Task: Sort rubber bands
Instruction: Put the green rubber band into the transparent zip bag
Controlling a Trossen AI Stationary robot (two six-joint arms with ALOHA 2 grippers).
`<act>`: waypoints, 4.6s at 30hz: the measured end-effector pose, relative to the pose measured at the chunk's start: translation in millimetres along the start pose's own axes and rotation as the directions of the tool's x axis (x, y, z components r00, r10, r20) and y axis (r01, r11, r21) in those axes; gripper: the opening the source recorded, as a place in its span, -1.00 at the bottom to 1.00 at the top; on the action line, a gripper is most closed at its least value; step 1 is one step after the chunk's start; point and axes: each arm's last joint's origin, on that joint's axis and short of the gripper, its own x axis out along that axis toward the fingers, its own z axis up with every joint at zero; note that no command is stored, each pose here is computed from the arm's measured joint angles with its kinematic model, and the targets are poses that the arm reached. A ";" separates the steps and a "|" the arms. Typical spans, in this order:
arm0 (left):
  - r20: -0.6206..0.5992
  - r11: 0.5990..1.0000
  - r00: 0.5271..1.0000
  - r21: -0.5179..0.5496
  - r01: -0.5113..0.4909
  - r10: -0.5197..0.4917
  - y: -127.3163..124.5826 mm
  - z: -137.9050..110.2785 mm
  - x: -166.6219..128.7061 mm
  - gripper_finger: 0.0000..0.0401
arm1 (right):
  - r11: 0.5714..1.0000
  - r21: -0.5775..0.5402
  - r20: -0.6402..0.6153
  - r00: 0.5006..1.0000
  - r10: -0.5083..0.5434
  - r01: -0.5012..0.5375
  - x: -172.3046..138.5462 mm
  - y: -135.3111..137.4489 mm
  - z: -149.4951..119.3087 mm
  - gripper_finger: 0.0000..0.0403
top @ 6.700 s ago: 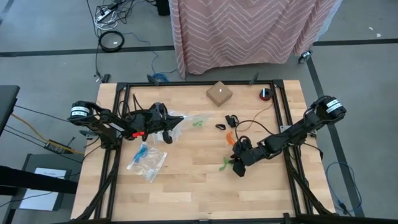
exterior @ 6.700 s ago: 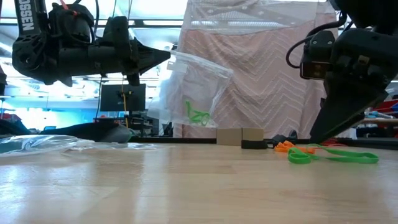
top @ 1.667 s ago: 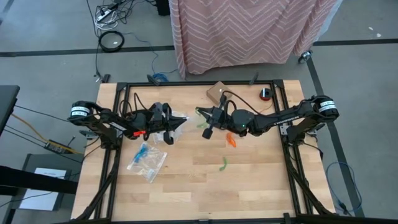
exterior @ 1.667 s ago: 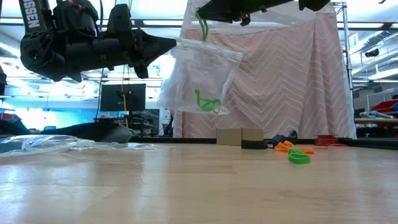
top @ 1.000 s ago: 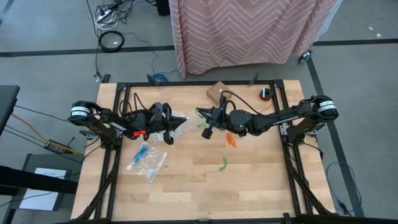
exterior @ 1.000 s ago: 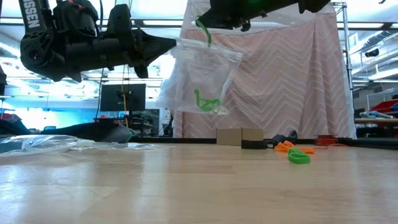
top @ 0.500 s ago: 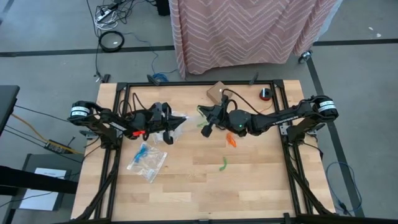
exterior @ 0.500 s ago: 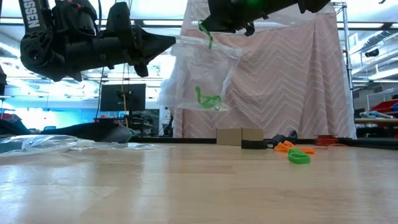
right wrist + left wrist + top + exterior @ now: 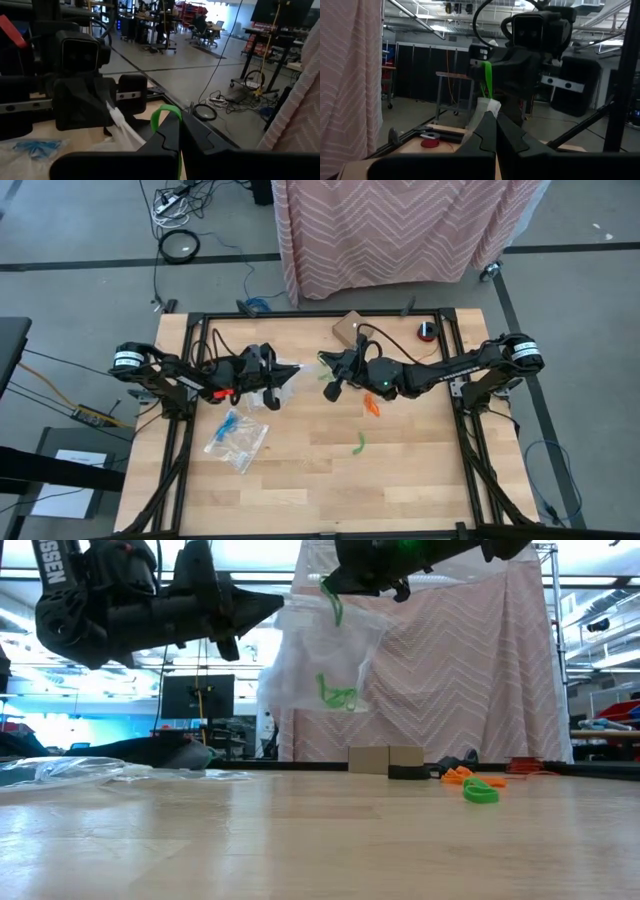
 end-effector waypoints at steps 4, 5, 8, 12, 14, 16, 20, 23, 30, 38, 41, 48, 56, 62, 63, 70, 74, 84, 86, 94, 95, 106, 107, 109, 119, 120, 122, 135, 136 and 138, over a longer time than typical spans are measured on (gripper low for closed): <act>0.016 1.000 1.000 0.000 0.002 -0.002 -0.5 2.6 4.0 -0.98 | 1.000 -0.003 -0.023 1.000 0.001 -0.001 0.0 0.1 -2.6 -1.00; 0.017 1.000 1.000 0.001 0.002 -0.002 -0.6 2.8 4.4 -0.98 | 1.000 -0.006 -0.035 0.999 0.002 -0.002 -0.1 0.2 -4.0 -1.00; 0.018 1.000 1.000 0.001 0.002 -0.002 -0.6 2.9 4.7 -0.98 | 1.000 -0.002 -0.058 0.998 0.002 -0.002 -0.2 0.3 -6.7 -1.00; 0.017 1.000 1.000 0.002 0.000 0.000 -0.1 2.8 4.7 -0.98 | 1.000 0.007 -0.097 0.995 0.016 -0.016 -0.5 0.7 -11.1 -1.00; 0.017 1.000 1.000 0.002 0.001 -0.001 -0.1 2.7 4.7 -0.98 | 0.999 0.020 -0.099 0.994 0.037 -0.035 0.2 0.3 -11.4 -1.00; 0.016 1.000 1.000 0.002 0.001 -0.001 -0.2 2.7 4.7 -0.98 | 0.997 0.016 -0.105 0.992 0.071 -0.070 0.9 0.2 -12.0 -1.00; 0.012 1.000 1.000 0.002 0.001 -0.001 -0.1 2.4 4.7 -0.98 | 0.986 -0.011 -0.105 0.981 0.163 -0.165 1.3 1.9 -12.0 -0.97; 0.013 1.000 1.000 0.002 0.001 -0.001 -0.1 2.4 4.7 -0.98 | 0.985 0.002 -0.108 0.979 0.172 -0.173 1.1 2.4 -12.3 -0.90; 0.001 1.000 1.000 0.011 -0.001 0.000 0.0 1.3 4.8 -0.98 | 0.986 -0.006 -0.185 0.969 0.164 -0.168 0.9 0.6 -20.5 -0.74; -0.015 0.999 1.000 0.036 -0.003 0.003 0.4 -0.4 4.8 -0.98 | 0.980 -0.035 -0.190 0.964 0.186 -0.196 -1.0 1.0 -19.4 -0.59; -0.022 0.998 1.000 0.058 -0.003 0.004 0.5 -1.0 4.7 -0.98 | 0.971 -0.036 -0.210 0.952 0.223 -0.236 -2.6 1.1 -20.1 -0.51; -0.044 0.996 0.999 0.084 -0.027 0.031 1.4 -3.4 4.6 -0.98 | 0.970 -0.045 -0.220 0.949 0.225 -0.241 -5.3 -1.0 -18.1 -0.38; -0.053 0.995 0.997 0.089 -0.051 0.056 2.3 -4.3 4.7 -0.98 | 0.974 -0.037 -0.210 0.954 0.212 -0.224 -4.2 -7.0 -14.6 -0.32; -0.053 0.995 0.997 0.088 -0.051 0.055 2.1 -3.7 6.9 -0.98 | 0.978 0.007 -0.243 0.948 0.204 -0.209 -0.1 -12.8 -18.8 -0.31; -0.048 0.995 0.997 0.088 -0.050 0.055 1.9 -3.0 8.2 -0.98 | 0.979 0.010 -0.257 0.946 0.200 -0.204 0.1 -13.8 -20.2 -0.31; -0.046 0.995 0.998 0.087 -0.041 0.045 1.0 -0.6 15.3 -0.98 | 0.981 0.017 -0.285 0.940 0.190 -0.194 0.7 -15.9 -23.3 -0.31; -0.039 0.996 0.999 0.085 -0.035 0.038 0.5 0.7 17.4 -0.98 | 0.993 0.028 -0.320 0.940 0.117 -0.114 3.1 -23.2 -27.4 -0.32; -0.078 0.996 0.996 0.083 -0.036 0.043 0.8 -2.9 17.8 -0.98 | 0.999 0.013 -0.300 0.953 0.051 -0.049 8.2 -31.5 -25.9 -0.32; -0.078 0.996 0.996 0.083 -0.036 0.043 0.8 -2.9 17.8 -0.98 | 0.995 0.005 -0.271 0.958 0.098 -0.100 7.3 -27.1 -22.5 -0.32; -0.069 0.995 0.996 0.087 -0.046 0.052 1.0 -2.1 17.8 -0.98 | 0.980 0.007 -0.237 0.952 0.195 -0.199 -3.4 -7.7 -18.2 -0.32; -0.065 0.995 0.996 0.087 -0.050 0.056 1.1 -1.7 17.8 -0.98 | 0.979 0.006 -0.236 0.951 0.200 -0.205 -5.1 -5.3 -18.0 -0.32; -0.066 0.993 0.994 0.085 -0.077 0.083 1.9 -2.0 17.8 -0.98 | 0.979 -0.027 -0.226 0.955 0.190 -0.201 -17.3 9.9 -16.8 -0.32; -0.066 0.993 0.994 0.085 -0.077 0.083 1.9 -2.0 17.8 -0.98 | 0.979 -0.028 -0.225 0.956 0.189 -0.200 -17.8 10.5 -16.8 -0.32; -0.066 0.993 0.994 0.085 -0.077 0.083 2.0 -2.0 17.8 -0.98 | 0.981 -0.030 -0.225 0.957 0.181 -0.193 -17.9 10.4 -16.8 -0.33; -0.075 0.993 0.994 0.085 -0.077 0.083 2.0 -2.9 17.6 -0.98 | 0.971 -0.056 -0.212 0.953 0.215 -0.232 -23.7 13.2 -12.2 -0.62; -0.075 0.993 0.994 0.085 -0.077 0.083 2.0 -3.0 17.7 -0.98 | 0.970 -0.061 -0.207 0.954 0.216 -0.233 -25.4 14.1 -11.0 -0.64; -0.084 0.993 0.993 0.086 -0.077 0.084 2.1 -3.8 17.5 -0.98 | 0.970 -0.078 -0.214 0.954 0.209 -0.230 -29.6 14.7 -9.7 -0.64; -0.163 0.991 0.979 0.083 -0.108 0.121 3.9 -11.8 16.2 -0.98 | 0.970 -0.062 -0.258 0.943 0.211 -0.234 -31.8 6.9 -9.2 -0.46; -0.171 0.991 0.978 0.085 -0.108 0.121 4.0 -12.5 16.0 -0.98 | 0.971 -0.062 -0.259 0.943 0.209 -0.232 -31.4 6.3 -9.4 -0.43; -0.182 0.991 0.976 0.086 -0.106 0.120 4.1 -13.6 15.8 -0.98 | 0.972 -0.061 -0.258 0.944 0.206 -0.229 -30.5 5.3 -9.3 -0.39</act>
